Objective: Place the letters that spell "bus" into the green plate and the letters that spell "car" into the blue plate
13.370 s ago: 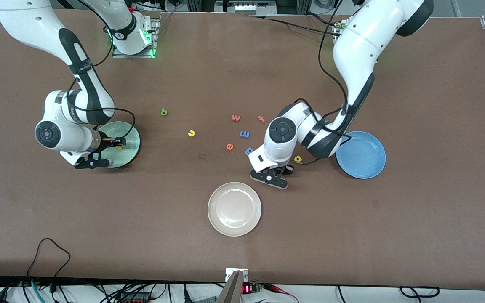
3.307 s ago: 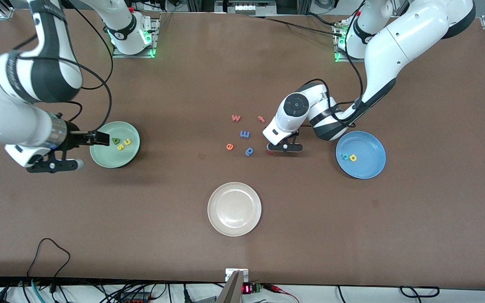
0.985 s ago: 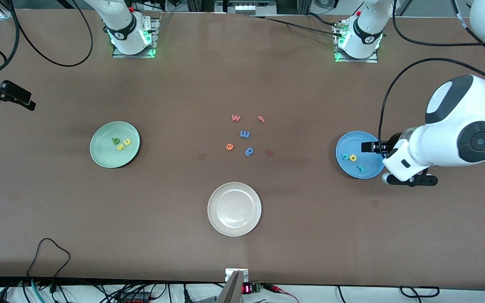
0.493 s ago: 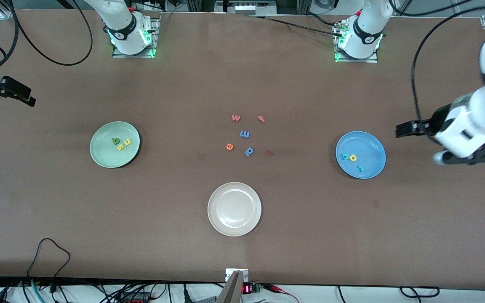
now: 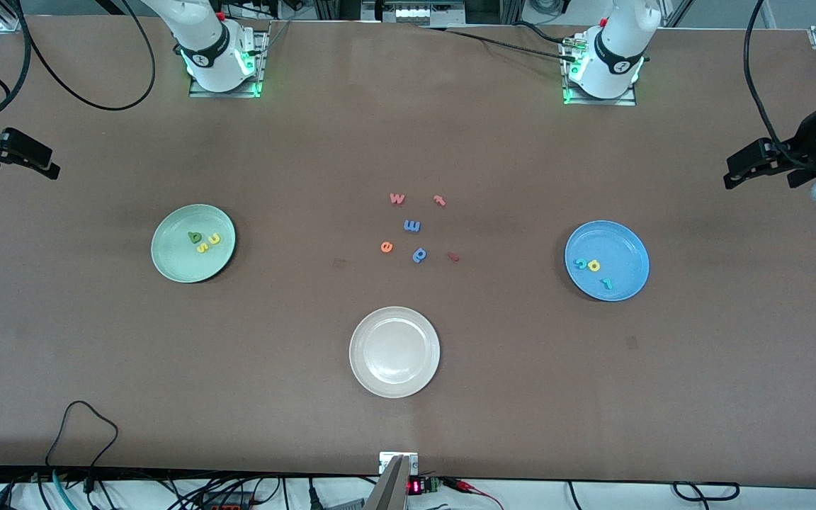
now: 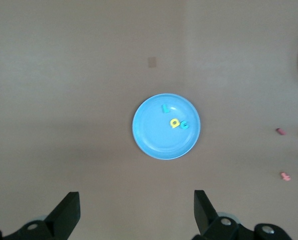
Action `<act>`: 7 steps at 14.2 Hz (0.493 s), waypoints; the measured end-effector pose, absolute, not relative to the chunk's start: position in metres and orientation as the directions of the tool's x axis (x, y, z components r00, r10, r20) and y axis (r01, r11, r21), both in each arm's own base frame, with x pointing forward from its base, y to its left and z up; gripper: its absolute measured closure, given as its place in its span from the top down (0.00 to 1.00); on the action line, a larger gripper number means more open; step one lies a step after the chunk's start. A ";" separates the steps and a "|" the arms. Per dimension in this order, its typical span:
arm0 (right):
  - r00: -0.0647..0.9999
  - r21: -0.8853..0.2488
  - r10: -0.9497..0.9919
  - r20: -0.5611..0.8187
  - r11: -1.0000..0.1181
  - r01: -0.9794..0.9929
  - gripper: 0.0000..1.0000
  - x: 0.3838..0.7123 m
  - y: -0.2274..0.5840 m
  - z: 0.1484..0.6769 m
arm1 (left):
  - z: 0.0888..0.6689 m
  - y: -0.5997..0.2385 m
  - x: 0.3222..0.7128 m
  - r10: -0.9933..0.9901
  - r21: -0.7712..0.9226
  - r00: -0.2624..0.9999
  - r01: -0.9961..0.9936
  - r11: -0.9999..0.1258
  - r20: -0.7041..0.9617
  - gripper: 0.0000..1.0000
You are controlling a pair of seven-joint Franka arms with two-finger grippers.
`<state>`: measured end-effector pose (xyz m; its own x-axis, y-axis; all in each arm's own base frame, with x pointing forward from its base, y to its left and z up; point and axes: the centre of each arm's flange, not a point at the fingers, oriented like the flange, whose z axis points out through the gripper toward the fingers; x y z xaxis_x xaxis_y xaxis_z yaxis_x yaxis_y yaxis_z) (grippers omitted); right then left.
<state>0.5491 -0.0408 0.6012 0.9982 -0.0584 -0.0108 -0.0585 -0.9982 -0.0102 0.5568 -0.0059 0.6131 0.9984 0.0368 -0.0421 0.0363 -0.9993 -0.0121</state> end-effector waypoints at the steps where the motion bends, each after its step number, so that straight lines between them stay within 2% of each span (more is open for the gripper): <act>1: 0.998 -0.010 -0.058 -0.011 -0.998 -0.058 1.00 0.549 -0.041 0.601 | 0.613 -0.009 0.552 0.030 -0.016 0.999 0.029 -0.999 -0.045 1.00; 7: 0.998 -0.009 -0.058 -0.011 -0.998 -0.058 1.00 0.549 -0.041 0.601 | 0.625 -0.042 0.536 -0.031 -0.017 0.999 -0.032 -0.999 -0.024 1.00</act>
<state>0.5490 -0.0413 0.6013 0.9983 -0.0581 -0.0106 -0.0582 -0.9983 -0.0092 0.5363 -0.0417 0.6254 0.9992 -0.0311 -0.0237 -0.0315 -0.9993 -0.0175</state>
